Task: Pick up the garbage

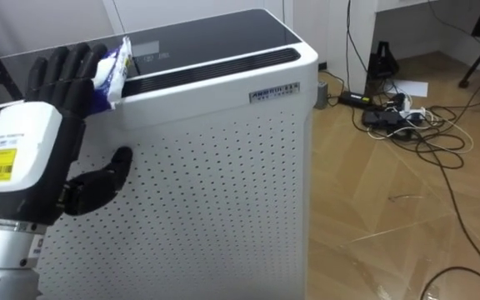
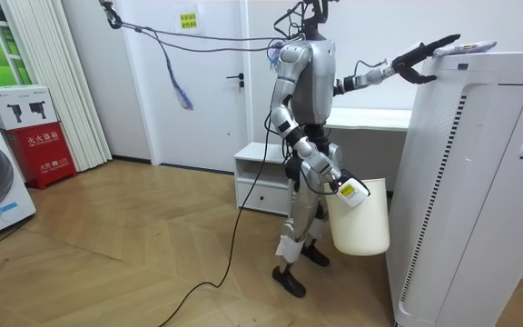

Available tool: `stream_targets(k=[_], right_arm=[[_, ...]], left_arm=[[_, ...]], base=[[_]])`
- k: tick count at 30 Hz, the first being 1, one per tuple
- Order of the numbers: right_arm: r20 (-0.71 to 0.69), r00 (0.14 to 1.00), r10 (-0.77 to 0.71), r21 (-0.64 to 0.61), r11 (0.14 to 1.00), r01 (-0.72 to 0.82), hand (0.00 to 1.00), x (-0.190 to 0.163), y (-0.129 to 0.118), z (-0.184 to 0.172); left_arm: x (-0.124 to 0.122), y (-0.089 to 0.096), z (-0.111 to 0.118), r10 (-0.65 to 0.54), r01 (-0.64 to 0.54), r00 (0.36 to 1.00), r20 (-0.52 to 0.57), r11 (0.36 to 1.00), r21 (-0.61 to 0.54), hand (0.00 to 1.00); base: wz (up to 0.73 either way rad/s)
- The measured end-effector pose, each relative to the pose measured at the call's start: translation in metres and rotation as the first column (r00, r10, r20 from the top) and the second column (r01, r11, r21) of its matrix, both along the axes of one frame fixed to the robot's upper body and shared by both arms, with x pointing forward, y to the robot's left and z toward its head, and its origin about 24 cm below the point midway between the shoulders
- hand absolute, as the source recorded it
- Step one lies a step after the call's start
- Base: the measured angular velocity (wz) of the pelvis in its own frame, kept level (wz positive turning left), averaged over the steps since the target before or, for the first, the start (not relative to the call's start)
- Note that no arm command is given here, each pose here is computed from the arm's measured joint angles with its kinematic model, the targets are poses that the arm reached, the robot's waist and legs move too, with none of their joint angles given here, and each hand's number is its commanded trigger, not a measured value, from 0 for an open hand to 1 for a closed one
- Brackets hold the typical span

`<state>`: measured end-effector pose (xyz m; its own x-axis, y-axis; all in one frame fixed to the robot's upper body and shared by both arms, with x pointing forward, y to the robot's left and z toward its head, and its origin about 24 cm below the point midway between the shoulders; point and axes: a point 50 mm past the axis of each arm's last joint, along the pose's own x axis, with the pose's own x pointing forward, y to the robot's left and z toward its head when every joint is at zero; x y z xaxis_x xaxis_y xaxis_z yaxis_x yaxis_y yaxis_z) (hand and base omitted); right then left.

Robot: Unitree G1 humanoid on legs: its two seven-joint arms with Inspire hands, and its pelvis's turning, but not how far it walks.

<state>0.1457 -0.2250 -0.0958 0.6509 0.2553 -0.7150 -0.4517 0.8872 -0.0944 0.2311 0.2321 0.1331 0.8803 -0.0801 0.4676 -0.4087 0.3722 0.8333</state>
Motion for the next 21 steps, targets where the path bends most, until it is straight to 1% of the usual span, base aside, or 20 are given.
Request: stream_targets(k=[6, 8, 9, 10, 12, 15, 17, 21], right_arm=[[-0.024, 1.0, -0.01, -0.009, 1.0, 0.01, 1.0, -0.001, -0.002, -0.001], [-0.028, 1.0, -0.011, -0.013, 1.0, 0.01, 1.0, -0.002, -0.003, -0.001], [-0.028, 1.0, -0.01, -0.014, 1.0, 0.01, 1.0, -0.002, -0.003, -0.001], [-0.028, 1.0, -0.01, -0.018, 1.0, 0.009, 1.0, -0.001, -0.004, -0.001], [-0.028, 1.0, -0.008, -0.026, 1.0, 0.007, 1.0, -0.001, -0.007, 0.0], [-0.023, 1.0, -0.004, -0.035, 0.999, 0.004, 1.0, 0.001, -0.009, 0.003], [-0.019, 1.0, -0.001, -0.039, 0.999, 0.0, 1.0, 0.003, -0.009, 0.005], [-0.022, 1.0, 0.0, -0.049, 0.999, -0.001, 1.0, 0.005, -0.011, 0.008]], left_arm=[[0.0, 0.004, -0.004, 0.022, -0.021, 0.998, -0.058, 1.0, 0.014, 0.0], [0.0, 0.006, -0.004, 0.031, -0.028, 0.997, -0.074, 0.999, 0.04, 0.0], [0.0, 0.007, -0.004, 0.034, -0.03, 0.996, -0.077, 0.999, 0.042, 0.16], [0.001, 0.008, -0.004, 0.038, -0.034, 0.996, -0.086, 0.998, 0.046, 0.41], [0.001, 0.009, -0.004, 0.043, -0.038, 0.994, -0.099, 0.998, 0.055, 1.0], [0.001, 0.013, -0.002, 0.062, -0.054, 0.992, -0.112, 0.996, 0.072, 1.0], [0.001, 0.018, 0.003, 0.087, -0.08, 0.991, -0.1, 0.994, 0.073, 1.0], [-0.003, 0.019, 0.015, 0.1, -0.095, 0.993, -0.069, 0.992, 0.082, 1.0]], base=[[0.0], [0.0], [0.0], [0.0], [0.0], [-0.03], [-0.05], [0.02]])
